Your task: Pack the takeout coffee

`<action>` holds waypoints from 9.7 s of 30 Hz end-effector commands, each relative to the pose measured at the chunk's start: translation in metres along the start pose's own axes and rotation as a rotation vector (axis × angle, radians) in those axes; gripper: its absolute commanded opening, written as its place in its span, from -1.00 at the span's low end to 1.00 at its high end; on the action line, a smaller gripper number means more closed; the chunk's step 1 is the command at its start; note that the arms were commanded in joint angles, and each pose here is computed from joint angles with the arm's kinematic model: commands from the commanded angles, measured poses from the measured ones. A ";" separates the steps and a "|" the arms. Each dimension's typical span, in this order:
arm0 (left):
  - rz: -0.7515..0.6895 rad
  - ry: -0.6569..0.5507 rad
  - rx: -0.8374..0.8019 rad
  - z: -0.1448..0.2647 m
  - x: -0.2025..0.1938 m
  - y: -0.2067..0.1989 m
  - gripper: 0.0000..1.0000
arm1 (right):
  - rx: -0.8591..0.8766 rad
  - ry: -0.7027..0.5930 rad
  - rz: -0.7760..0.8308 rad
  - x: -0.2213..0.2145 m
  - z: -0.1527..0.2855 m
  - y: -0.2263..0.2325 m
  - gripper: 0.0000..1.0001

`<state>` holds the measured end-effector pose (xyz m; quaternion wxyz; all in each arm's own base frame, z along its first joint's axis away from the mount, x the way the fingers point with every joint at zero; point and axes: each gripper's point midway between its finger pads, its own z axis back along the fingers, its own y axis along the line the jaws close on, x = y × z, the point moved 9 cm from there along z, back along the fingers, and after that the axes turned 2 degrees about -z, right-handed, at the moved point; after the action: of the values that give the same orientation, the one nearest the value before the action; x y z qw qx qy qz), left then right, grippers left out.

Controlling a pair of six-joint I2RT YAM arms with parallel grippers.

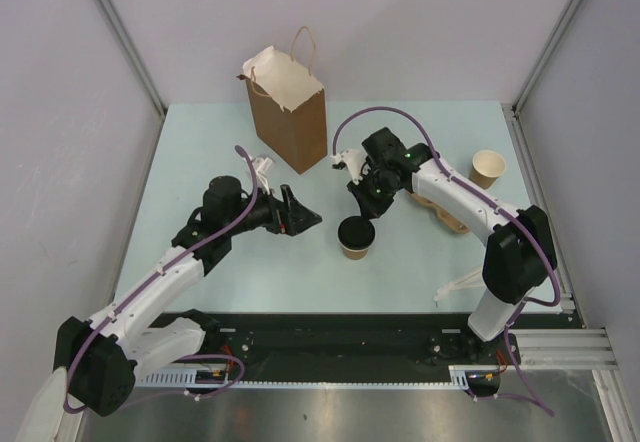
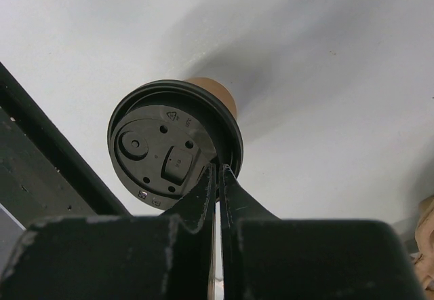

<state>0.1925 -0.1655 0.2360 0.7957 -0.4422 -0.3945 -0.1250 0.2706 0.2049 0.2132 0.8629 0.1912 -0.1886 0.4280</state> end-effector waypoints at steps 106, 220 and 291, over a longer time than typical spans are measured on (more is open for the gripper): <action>0.287 0.531 -0.179 -0.126 -0.090 0.041 -1.00 | 0.474 0.026 -0.936 -0.083 -0.051 -0.025 -1.00; -0.795 0.624 0.008 -0.135 -0.014 -0.048 0.99 | 0.163 -0.528 -0.686 -0.065 0.125 -0.072 0.98; -0.318 0.324 0.885 0.098 0.123 0.257 0.26 | 0.176 -0.529 -0.673 -0.050 0.113 -0.072 0.99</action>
<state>0.3550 0.0771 0.2035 0.9362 0.0310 -0.3256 -0.1289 0.2760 0.0753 0.2649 0.8623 0.4212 -0.2731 0.0661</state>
